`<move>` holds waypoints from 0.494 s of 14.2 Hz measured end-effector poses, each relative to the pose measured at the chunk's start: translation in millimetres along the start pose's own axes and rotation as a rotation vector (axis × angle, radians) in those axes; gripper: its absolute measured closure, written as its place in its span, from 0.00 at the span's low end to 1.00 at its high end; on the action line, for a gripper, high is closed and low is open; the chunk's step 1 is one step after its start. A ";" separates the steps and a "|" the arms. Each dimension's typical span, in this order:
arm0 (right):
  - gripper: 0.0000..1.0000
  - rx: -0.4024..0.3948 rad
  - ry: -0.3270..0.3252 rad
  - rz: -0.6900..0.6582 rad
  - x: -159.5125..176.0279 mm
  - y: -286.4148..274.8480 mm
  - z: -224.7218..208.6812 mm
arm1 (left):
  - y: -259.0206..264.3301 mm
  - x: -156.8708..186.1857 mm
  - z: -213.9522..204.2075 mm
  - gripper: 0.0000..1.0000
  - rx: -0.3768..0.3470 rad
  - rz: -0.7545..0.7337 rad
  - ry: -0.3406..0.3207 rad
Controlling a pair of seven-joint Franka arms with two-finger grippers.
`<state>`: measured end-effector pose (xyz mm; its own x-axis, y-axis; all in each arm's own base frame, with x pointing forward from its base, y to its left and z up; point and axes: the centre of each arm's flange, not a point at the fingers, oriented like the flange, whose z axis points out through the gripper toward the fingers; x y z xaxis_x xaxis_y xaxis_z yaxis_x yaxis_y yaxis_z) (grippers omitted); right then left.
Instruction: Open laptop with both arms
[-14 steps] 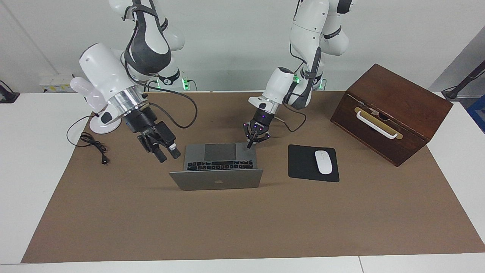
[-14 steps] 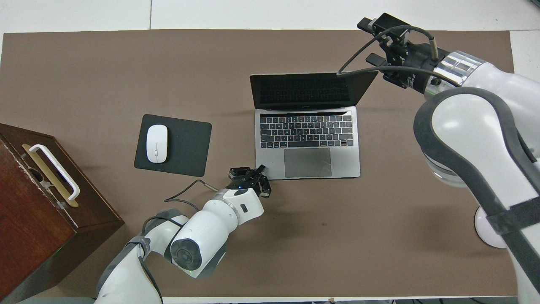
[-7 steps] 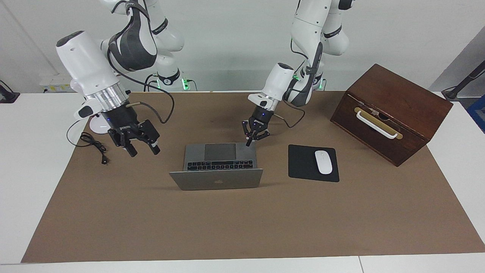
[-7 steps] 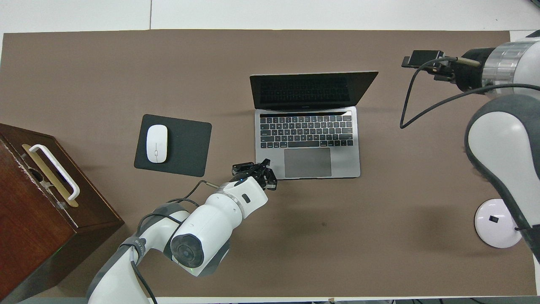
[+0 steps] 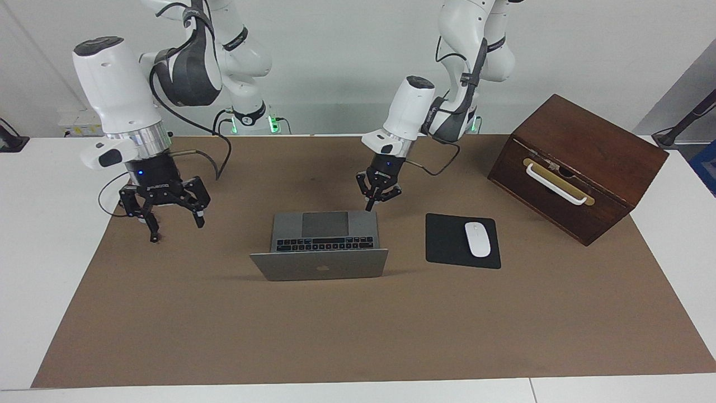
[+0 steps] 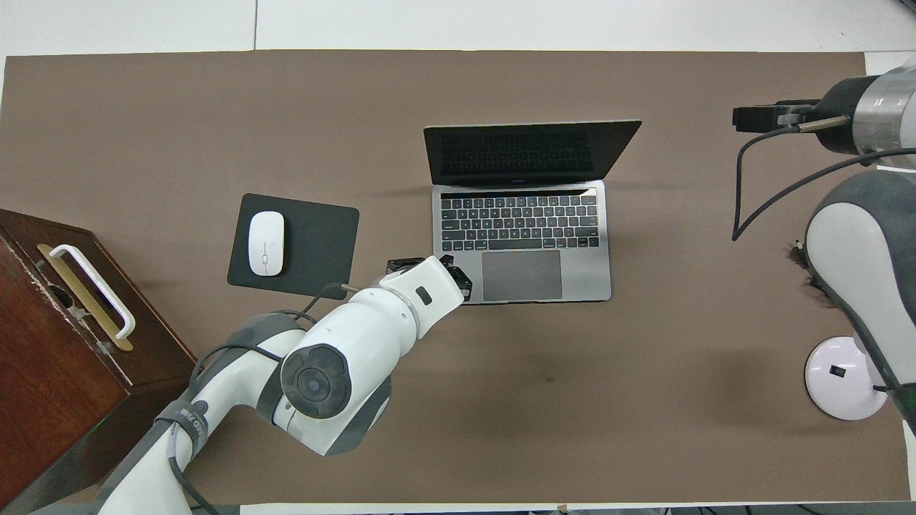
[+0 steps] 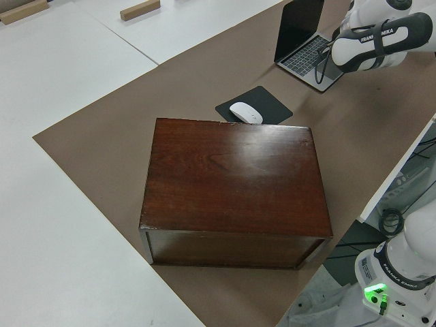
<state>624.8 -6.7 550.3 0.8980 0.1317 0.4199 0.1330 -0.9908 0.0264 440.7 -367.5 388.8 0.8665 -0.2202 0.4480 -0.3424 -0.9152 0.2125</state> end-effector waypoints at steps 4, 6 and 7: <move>0.00 -0.095 -0.021 -0.332 -3.4 37.3 -5.9 | 1.7 31.0 -28.5 0.99 0.055 -0.019 -0.140; 0.00 -0.165 -0.044 -0.551 -4.8 58.0 -10.6 | -6.8 45.9 -40.9 0.99 0.082 -0.040 -0.197; 0.00 -0.185 -0.043 -0.612 -4.9 66.0 -12.9 | -11.7 52.4 -46.6 0.99 0.093 -0.050 -0.216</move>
<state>623.8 -73.1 561.6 0.6990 0.6727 0.2426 0.5558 -0.7245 0.4076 473.2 -352.6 450.3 0.9426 -0.2314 0.2406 -0.2706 -0.9518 0.1448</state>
